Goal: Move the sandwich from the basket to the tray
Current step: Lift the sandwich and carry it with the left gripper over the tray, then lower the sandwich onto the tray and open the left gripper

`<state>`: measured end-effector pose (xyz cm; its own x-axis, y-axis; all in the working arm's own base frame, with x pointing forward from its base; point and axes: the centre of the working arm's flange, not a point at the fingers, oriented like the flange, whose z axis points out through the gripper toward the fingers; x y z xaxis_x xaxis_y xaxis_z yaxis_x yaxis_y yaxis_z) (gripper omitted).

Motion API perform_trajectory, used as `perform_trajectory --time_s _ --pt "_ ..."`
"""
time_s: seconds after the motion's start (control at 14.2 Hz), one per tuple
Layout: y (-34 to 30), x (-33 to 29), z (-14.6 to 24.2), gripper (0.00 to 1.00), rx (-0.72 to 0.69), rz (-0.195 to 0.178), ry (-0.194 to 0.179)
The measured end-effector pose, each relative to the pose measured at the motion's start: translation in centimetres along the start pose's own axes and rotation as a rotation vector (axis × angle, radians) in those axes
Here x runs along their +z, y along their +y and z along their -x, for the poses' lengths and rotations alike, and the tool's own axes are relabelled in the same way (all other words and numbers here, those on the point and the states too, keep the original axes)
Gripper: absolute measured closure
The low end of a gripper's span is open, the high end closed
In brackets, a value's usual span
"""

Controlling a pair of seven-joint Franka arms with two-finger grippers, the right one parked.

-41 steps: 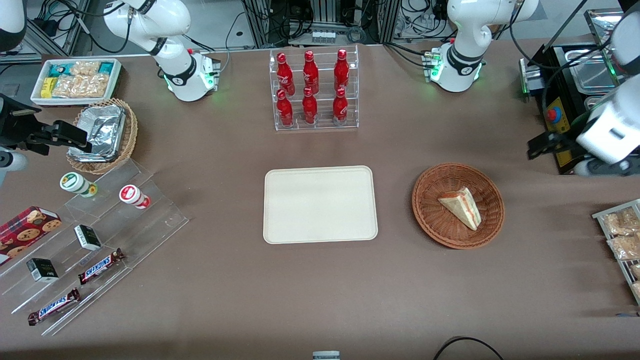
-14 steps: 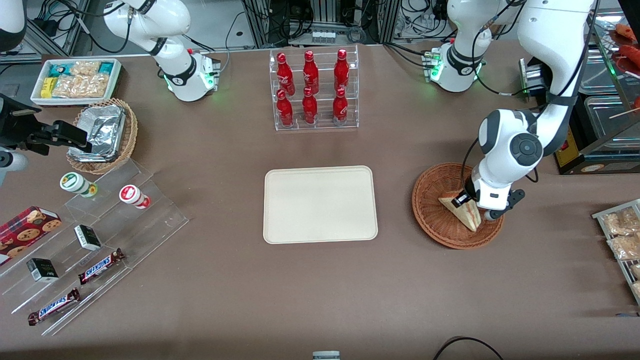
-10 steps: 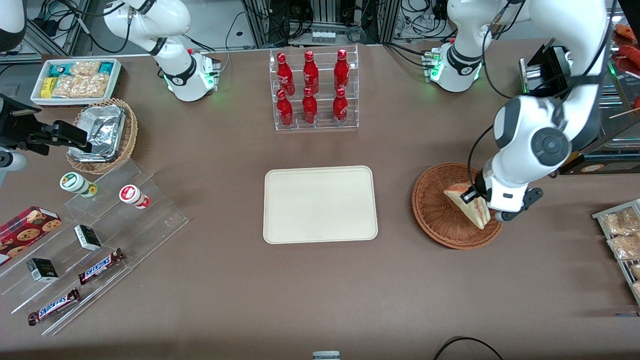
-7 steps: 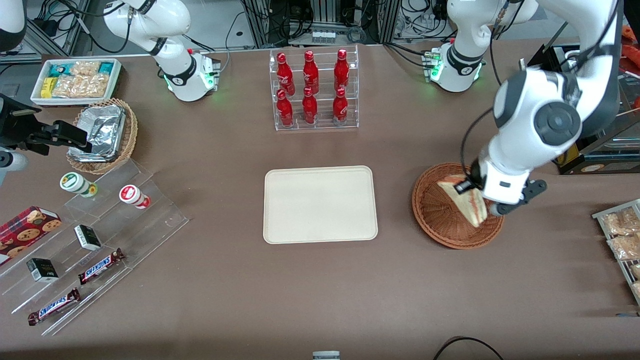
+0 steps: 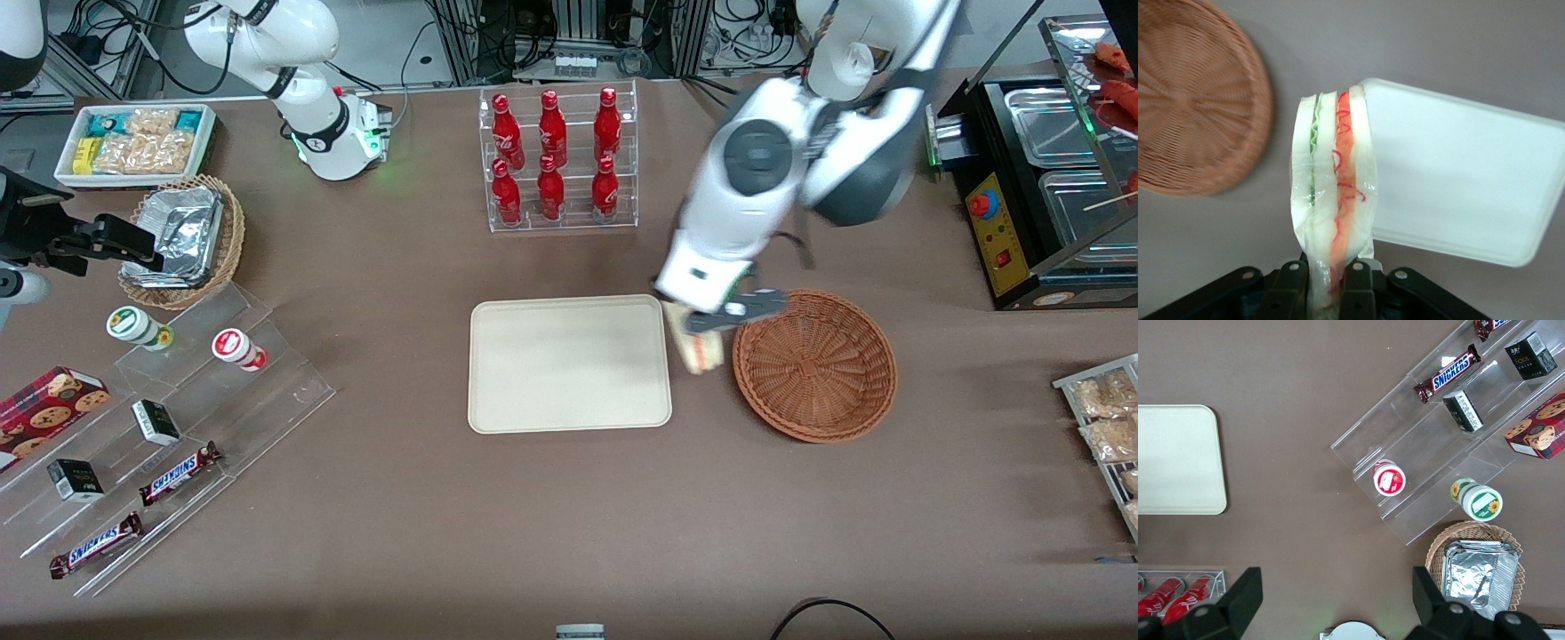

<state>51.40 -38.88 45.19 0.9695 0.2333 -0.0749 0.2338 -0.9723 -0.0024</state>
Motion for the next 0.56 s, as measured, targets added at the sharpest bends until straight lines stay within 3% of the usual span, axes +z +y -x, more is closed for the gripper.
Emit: perform_trajectory --time_s 0.21,0.42,0.56 --pt "6.8 4.0 2.4 0.83 0.062 0.005 -0.019" --pt "10.9 9.3 3.2 0.83 0.106 0.041 -0.01" --pt "11.9 12.2 3.4 0.83 0.131 0.025 -0.002"
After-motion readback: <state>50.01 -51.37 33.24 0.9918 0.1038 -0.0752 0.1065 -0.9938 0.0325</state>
